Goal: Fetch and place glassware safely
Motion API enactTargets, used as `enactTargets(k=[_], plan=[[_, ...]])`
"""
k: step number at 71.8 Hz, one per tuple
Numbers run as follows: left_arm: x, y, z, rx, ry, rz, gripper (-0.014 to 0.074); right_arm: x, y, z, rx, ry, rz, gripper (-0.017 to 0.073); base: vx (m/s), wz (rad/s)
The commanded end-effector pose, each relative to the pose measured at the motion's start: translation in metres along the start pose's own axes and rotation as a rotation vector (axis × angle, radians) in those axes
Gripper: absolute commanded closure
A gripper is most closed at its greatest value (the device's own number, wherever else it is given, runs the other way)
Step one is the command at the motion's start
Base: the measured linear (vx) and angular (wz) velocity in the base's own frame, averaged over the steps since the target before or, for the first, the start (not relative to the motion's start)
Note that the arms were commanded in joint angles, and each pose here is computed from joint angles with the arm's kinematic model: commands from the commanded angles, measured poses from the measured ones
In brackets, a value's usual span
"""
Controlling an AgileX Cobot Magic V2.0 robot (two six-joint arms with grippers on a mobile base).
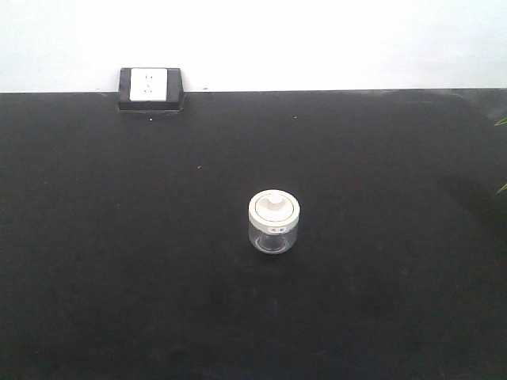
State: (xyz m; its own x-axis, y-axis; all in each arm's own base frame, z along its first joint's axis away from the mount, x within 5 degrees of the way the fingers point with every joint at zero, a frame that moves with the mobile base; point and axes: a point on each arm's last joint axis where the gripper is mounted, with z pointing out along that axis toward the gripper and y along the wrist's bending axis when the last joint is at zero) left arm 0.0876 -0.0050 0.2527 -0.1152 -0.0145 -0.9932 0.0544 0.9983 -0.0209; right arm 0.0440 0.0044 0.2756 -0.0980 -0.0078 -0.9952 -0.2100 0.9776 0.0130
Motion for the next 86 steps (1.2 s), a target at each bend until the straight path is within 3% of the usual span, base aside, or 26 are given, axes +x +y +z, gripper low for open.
enactTargets(k=[1, 32, 50, 65, 86], plan=[[-0.015, -0.001, 0.0, 0.011, -0.087, -0.01, 0.0601, -0.013, 0.001, -0.002, -0.007, -0.078, -0.021, 0.0567, 0.0, 0.0], [-0.011, -0.001, -0.006, 0.011, -0.119, -0.006, 0.0601, -0.013, 0.001, -0.002, -0.007, -0.078, -0.021, 0.0567, 0.0, 0.0], [0.026, 0.001, -0.019, -0.008, -0.15, 0.046, 0.0601, -0.013, 0.001, -0.002, -0.007, -0.078, -0.021, 0.0567, 0.0, 0.0], [0.057, 0.002, -0.025, -0.018, -0.205, 0.024, 0.0601, -0.013, 0.001, -0.002, -0.007, -0.078, -0.021, 0.0567, 0.0, 0.0], [0.057, 0.002, -0.025, -0.017, -0.204, 0.016, 0.0601, -0.013, 0.001, -0.002, -0.007, -0.078, -0.021, 0.0567, 0.0, 0.0]])
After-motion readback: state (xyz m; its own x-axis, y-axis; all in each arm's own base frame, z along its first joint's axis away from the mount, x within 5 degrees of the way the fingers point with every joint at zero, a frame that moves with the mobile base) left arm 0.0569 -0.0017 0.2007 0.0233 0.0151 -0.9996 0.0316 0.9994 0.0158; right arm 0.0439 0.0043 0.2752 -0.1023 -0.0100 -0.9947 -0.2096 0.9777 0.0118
